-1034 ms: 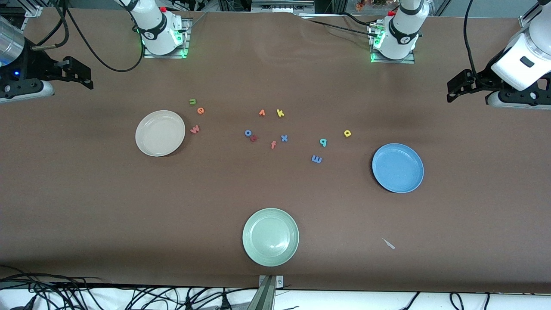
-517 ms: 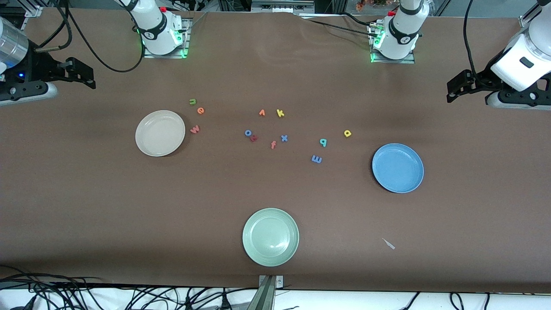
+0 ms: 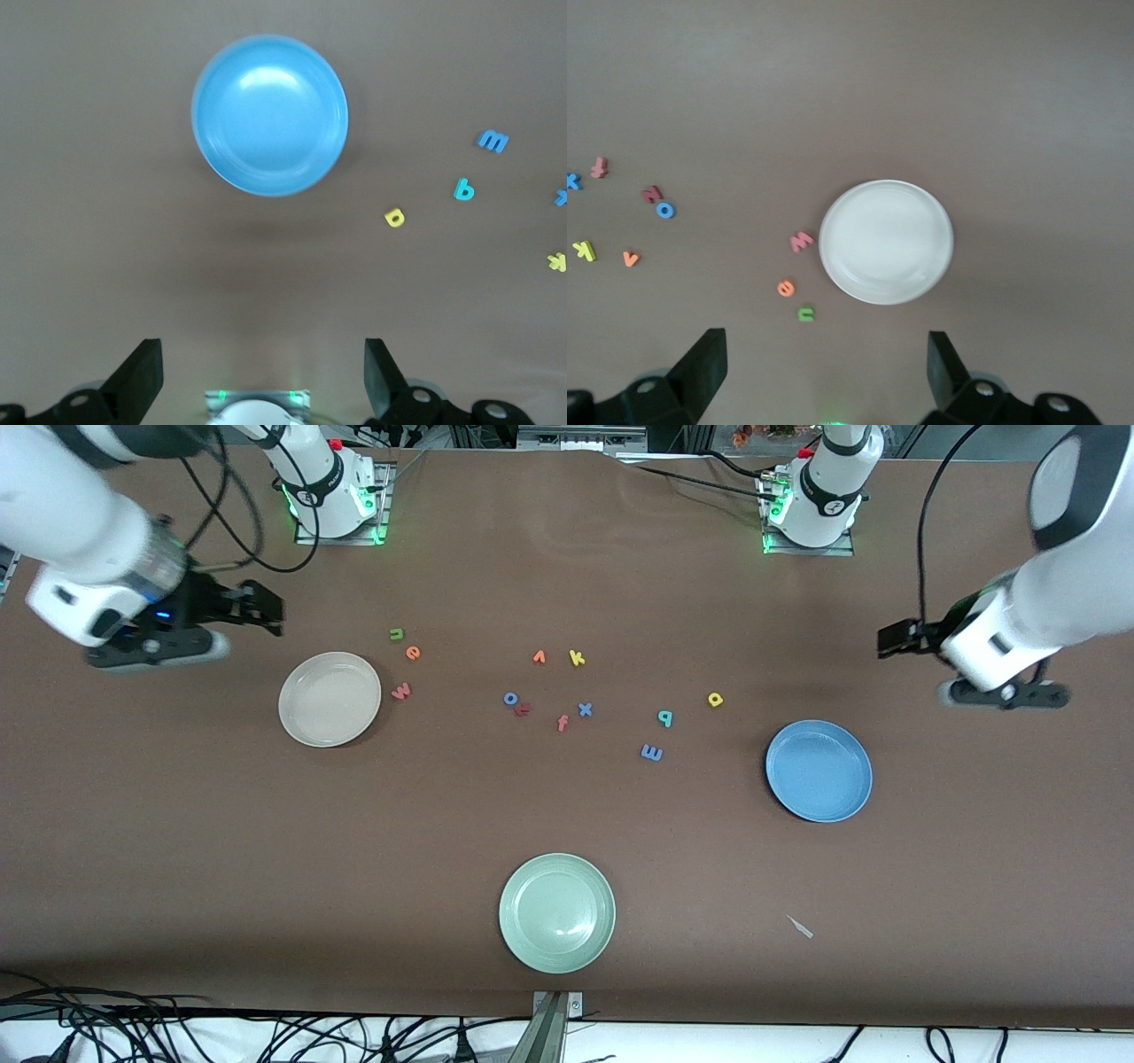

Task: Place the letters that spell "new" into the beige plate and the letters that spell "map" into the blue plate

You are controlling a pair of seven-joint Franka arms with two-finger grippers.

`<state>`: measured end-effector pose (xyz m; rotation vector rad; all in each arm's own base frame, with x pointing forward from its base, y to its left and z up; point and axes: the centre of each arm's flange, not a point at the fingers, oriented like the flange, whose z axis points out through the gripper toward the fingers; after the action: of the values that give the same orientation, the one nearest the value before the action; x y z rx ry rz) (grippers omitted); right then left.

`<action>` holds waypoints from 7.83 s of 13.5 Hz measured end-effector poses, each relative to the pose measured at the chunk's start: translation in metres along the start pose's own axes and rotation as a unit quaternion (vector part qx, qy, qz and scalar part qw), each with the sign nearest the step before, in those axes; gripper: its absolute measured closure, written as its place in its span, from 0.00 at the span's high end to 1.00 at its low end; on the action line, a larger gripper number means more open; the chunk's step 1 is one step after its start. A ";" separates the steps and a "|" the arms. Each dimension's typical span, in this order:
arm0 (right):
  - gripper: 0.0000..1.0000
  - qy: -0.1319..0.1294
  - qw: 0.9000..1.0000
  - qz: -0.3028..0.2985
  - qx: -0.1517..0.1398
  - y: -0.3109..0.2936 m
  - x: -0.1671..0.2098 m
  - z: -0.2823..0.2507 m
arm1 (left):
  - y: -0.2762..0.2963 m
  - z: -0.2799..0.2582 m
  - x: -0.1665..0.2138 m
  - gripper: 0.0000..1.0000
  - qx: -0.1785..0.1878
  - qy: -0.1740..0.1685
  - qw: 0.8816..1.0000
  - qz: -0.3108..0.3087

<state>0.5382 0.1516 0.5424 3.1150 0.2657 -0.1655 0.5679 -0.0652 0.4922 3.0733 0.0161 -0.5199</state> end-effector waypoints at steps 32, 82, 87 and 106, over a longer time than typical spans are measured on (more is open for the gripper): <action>1.00 0.086 0.995 -0.048 0.031 -0.091 -0.125 0.381 | 0.173 0.346 0.008 0.44 -0.016 0.064 0.981 -0.182; 0.69 0.019 0.998 -0.052 -0.005 -0.041 -0.122 0.329 | 0.281 0.318 0.099 0.89 -0.100 0.068 0.834 -0.538; 0.68 0.039 0.999 -0.030 -0.002 -0.057 -0.159 0.358 | 0.283 0.310 0.102 0.31 -0.107 0.080 0.833 -0.536; 0.42 0.062 0.998 -0.025 0.015 -0.069 -0.179 0.392 | 0.034 0.234 0.143 0.43 0.076 0.023 0.979 -0.185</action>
<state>0.3103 0.1812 0.1711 3.1555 0.3471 0.0251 0.6265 -0.1044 0.2250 3.2430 0.5856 -0.4810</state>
